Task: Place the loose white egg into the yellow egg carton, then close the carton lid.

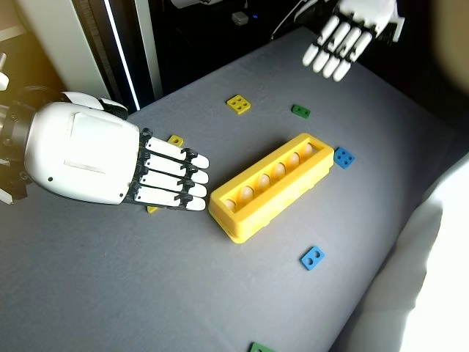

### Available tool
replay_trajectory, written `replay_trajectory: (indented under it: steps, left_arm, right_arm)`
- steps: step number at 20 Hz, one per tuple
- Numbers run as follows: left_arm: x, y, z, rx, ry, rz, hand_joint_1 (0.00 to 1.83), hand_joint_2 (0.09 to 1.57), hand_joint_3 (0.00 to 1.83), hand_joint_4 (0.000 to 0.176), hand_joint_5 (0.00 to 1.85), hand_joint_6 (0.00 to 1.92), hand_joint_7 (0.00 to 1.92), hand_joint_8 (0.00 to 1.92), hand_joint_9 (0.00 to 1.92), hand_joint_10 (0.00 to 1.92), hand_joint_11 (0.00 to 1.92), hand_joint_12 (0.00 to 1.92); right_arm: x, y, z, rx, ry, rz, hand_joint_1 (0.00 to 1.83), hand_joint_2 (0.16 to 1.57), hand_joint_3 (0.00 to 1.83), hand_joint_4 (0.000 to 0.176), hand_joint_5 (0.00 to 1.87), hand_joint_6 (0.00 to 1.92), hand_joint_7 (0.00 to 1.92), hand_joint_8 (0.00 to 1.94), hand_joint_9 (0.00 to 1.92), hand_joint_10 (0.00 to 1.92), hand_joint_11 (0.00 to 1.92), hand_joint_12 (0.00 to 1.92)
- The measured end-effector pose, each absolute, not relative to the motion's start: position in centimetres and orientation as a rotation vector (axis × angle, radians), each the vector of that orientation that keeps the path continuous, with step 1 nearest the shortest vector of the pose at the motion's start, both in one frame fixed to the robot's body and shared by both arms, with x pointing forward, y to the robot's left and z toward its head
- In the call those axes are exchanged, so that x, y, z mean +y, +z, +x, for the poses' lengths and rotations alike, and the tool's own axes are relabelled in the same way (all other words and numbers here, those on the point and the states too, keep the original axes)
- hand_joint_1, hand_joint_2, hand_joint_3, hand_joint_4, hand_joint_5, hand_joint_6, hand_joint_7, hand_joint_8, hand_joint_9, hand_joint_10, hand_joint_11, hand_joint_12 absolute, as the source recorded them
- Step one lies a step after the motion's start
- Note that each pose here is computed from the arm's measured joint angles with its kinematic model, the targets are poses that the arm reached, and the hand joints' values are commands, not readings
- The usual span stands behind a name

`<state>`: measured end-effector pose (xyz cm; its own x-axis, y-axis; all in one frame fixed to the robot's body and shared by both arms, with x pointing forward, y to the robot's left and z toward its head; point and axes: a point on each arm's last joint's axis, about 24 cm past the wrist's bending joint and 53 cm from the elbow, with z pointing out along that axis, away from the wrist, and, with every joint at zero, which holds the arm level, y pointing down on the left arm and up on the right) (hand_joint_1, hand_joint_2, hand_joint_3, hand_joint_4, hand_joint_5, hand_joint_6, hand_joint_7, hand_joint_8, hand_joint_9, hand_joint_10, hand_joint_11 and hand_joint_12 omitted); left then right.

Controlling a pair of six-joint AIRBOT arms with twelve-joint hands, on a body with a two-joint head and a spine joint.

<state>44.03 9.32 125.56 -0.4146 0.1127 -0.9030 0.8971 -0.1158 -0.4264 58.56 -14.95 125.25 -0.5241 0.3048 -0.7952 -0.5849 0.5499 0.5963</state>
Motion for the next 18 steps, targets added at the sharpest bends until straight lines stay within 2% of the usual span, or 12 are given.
replay_trajectory:
  steps: [5, 8, 12, 13, 18]
  left_arm:
    - [9.4, 125.2, 44.9, 1.558, -1.562, 1.118, 0.00, 1.13, 0.00, 0.000, 0.00, 0.00, 0.00, 0.00, 0.00, 0.00, 0.00, 0.00]
    - [9.2, 124.7, 45.9, 1.563, -1.494, 1.105, 0.00, 1.16, 0.01, 0.000, 0.00, 0.00, 0.00, 0.00, 0.00, 0.00, 0.00, 0.00]
    - [8.5, 123.7, 45.0, 1.587, -1.493, 1.155, 0.00, 1.17, 0.01, 0.000, 0.00, 0.00, 0.00, 0.00, 0.00, 0.00, 0.00, 0.00]
    - [8.4, 123.3, 45.0, 1.639, -1.504, 1.129, 0.00, 1.17, 0.01, 0.000, 0.00, 0.00, 0.00, 0.00, 0.00, 0.00, 0.00, 0.00]
    - [8.1, 123.3, 46.2, 1.659, -1.477, 1.070, 0.00, 1.15, 0.00, 0.000, 0.00, 0.00, 0.00, 0.00, 0.00, 0.00, 0.00, 0.00]
  right_arm:
    - [-14.9, 125.5, 58.6, 1.797, 1.138, -0.232, 0.23, 0.92, 0.02, 0.000, 0.00, 0.00, 0.00, 0.00, 0.00, 0.00, 0.00, 0.00]
    - [-14.9, 125.5, 58.6, 1.797, 1.136, -0.234, 0.18, 1.00, 0.02, 0.000, 0.00, 0.00, 0.00, 0.00, 0.00, 0.00, 0.00, 0.00]
    - [-14.9, 125.5, 58.6, 1.797, 1.136, -0.234, 0.06, 1.09, 0.01, 0.000, 0.00, 0.00, 0.00, 0.00, 0.00, 0.00, 0.00, 0.00]
    - [-14.9, 125.5, 58.6, 1.797, 1.137, -0.235, 0.06, 1.09, 0.01, 0.000, 0.00, 0.00, 0.00, 0.00, 0.00, 0.00, 0.00, 0.00]
    - [-14.9, 125.5, 58.5, 1.796, 1.138, -0.236, 0.00, 1.21, 0.02, 0.000, 0.00, 0.00, 0.00, 0.00, 0.00, 0.00, 0.00, 0.00]
